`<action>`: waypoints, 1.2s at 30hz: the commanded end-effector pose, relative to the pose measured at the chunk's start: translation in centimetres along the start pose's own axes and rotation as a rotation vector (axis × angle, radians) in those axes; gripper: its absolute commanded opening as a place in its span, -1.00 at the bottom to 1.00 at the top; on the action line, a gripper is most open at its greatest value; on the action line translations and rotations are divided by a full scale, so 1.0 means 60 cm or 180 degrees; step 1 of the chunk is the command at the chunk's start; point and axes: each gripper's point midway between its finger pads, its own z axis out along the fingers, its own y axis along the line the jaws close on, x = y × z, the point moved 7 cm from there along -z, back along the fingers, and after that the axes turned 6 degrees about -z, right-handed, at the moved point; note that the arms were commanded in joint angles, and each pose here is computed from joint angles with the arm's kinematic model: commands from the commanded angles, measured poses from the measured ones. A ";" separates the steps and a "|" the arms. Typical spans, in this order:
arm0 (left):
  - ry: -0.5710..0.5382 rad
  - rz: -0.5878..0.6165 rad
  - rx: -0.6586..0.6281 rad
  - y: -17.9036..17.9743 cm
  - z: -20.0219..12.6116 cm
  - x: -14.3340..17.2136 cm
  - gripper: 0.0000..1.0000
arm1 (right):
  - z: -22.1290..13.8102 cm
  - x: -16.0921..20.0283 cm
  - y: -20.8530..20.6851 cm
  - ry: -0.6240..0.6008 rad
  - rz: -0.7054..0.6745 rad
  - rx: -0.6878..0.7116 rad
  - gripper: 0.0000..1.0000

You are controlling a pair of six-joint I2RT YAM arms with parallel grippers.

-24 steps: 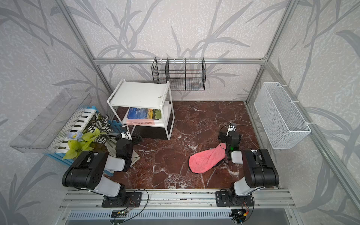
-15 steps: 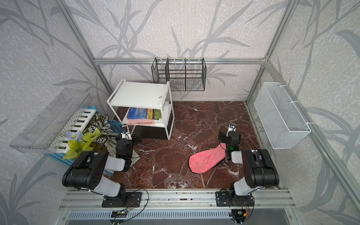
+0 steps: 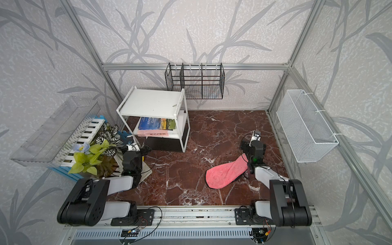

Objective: Wipe the bookshelf clean with a cloth
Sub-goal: Move the shelf to the center of the board.

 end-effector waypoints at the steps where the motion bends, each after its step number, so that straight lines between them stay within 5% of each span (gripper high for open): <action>1: -0.0097 -0.0358 -0.0408 0.021 -0.023 -0.019 1.00 | -0.040 -0.042 0.018 -0.0102 0.0156 -0.0470 0.98; 5: -0.0247 -0.0955 -0.0883 0.049 -0.062 -0.041 1.00 | -0.106 -0.101 0.089 -0.0364 0.0184 -0.1560 0.98; 8: -0.0452 -0.1545 -0.1282 0.086 -0.103 -0.043 1.00 | -0.177 -0.142 0.183 -0.0624 -0.0192 -0.2390 0.98; 14: -0.1011 -0.2059 -0.1308 0.120 -0.154 -0.068 1.00 | -0.286 -0.182 0.356 -0.1139 -0.0731 -0.3334 0.98; 18: -0.1029 -0.2067 -0.1100 0.104 -0.138 -0.109 1.00 | -0.278 -0.198 0.461 -0.1209 -0.0845 -0.3129 0.98; 25: -0.0434 -0.1539 -0.0483 0.031 -0.062 -0.143 0.99 | -0.226 -0.228 0.557 -0.1564 -0.0689 -0.2698 0.92; 36: -0.0510 -0.1316 -0.0534 0.037 -0.062 -0.133 1.00 | -0.170 -0.223 0.592 -0.1598 -0.0721 -0.1873 -0.44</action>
